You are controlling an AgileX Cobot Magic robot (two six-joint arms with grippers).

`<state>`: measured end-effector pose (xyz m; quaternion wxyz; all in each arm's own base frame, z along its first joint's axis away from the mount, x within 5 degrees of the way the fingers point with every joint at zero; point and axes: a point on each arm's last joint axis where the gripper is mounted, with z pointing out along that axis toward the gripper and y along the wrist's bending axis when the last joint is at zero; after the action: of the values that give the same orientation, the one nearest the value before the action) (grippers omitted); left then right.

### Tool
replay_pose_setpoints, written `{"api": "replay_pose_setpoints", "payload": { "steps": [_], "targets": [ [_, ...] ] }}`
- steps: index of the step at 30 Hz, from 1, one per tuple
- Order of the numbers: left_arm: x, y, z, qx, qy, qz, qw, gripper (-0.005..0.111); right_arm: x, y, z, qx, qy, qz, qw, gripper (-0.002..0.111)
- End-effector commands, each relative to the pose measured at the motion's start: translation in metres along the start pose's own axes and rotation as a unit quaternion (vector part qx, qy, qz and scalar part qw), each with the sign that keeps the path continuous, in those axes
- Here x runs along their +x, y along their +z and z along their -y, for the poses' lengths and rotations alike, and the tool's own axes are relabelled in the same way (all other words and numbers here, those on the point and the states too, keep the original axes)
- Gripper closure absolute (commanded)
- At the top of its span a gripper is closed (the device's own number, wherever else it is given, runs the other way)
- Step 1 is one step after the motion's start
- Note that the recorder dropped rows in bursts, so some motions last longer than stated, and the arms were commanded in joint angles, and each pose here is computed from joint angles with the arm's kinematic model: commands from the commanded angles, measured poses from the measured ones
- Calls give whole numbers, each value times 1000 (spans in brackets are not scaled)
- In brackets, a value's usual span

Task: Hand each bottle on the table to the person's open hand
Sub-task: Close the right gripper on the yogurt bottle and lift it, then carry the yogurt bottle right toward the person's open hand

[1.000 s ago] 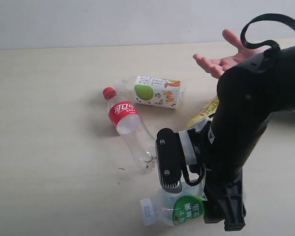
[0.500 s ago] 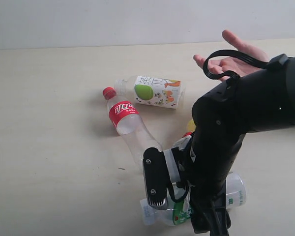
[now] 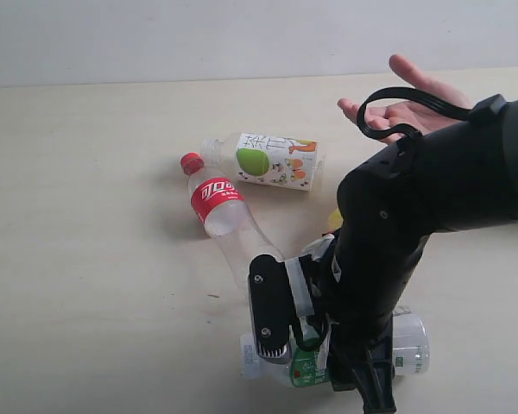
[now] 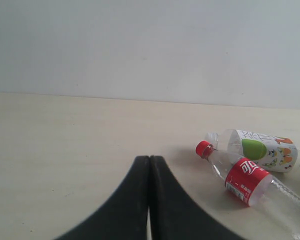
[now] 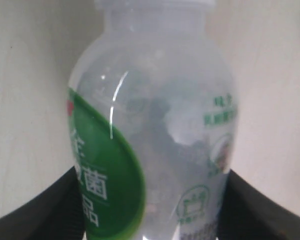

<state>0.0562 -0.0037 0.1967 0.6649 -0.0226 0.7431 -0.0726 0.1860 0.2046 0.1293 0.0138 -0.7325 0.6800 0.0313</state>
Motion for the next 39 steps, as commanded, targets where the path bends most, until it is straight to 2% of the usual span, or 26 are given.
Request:
{"api": "replay_pose_setpoints", "payload": {
  "steps": [1,3,4,17,22,30,35,39],
  "targets": [
    [0,0,0,4,-2,4,1000,107,0,1,-1,0,-4,-1,1000,96],
    [0,0,0,4,-2,4,1000,107,0,1,-1,0,-4,-1,1000,107],
    [0,0,0,4,-2,4,1000,107,0,1,-1,-1,-4,-1,1000,108],
    [0,0,0,4,-2,4,1000,107,0,-5,-2,1,-4,2,1000,108],
    [0,0,0,4,-2,4,1000,107,0,-19,-9,-11,21,20,1000,108],
    [0,0,0,4,-2,4,1000,107,5,-53,-20,-3,114,45,992,108],
    [0,0,0,4,-2,4,1000,107,10,-86,-25,11,222,52,974,108],
    [0,0,0,4,-2,4,1000,107,14,-112,-26,36,270,59,960,108]
  ]
}}
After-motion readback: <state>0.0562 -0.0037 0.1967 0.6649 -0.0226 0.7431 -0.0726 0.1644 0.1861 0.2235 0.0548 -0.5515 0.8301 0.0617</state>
